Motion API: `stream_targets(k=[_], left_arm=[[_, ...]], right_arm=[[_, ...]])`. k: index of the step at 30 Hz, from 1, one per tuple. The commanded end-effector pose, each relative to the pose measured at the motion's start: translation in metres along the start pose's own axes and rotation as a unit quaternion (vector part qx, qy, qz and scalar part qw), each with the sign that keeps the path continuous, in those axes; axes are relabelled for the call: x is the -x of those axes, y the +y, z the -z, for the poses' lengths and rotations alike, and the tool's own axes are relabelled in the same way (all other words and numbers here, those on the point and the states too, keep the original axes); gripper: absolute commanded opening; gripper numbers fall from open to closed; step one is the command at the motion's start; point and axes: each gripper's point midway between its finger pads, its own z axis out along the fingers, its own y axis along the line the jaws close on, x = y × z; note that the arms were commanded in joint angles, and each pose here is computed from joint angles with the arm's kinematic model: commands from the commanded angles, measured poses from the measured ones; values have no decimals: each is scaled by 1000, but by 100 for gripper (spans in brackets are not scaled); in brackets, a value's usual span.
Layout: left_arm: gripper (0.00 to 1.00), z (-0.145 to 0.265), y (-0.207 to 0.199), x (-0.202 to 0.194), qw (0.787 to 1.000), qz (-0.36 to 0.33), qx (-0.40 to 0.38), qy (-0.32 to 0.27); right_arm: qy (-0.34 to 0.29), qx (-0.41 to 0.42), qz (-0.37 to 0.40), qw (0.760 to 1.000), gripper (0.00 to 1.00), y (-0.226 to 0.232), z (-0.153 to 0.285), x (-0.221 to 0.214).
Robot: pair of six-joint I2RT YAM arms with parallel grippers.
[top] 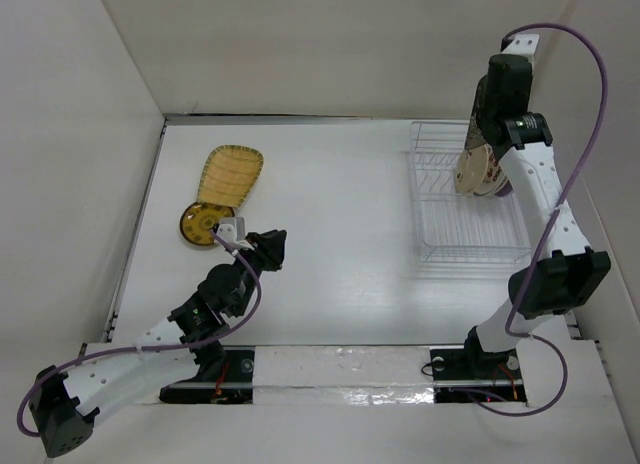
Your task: Load the plates into the dish rack
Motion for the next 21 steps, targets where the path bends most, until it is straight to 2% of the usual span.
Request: stream_targets(k=[1, 7, 15, 21], left_arm=[[21, 2, -5, 7, 1000, 12, -12, -14], [21, 1, -5, 6, 1000, 10, -11, -12], [21, 4, -6, 10, 1000, 16, -17, -18], [21, 4, -5, 9, 1000, 15, -15, -16]], right_arm=[[-57, -21, 0, 998, 0, -26, 1, 36], [-61, -7, 45, 997, 0, -12, -12, 25], [-20, 8, 118, 993, 0, 24, -31, -26], [-13, 9, 146, 989, 0, 40, -30, -40]])
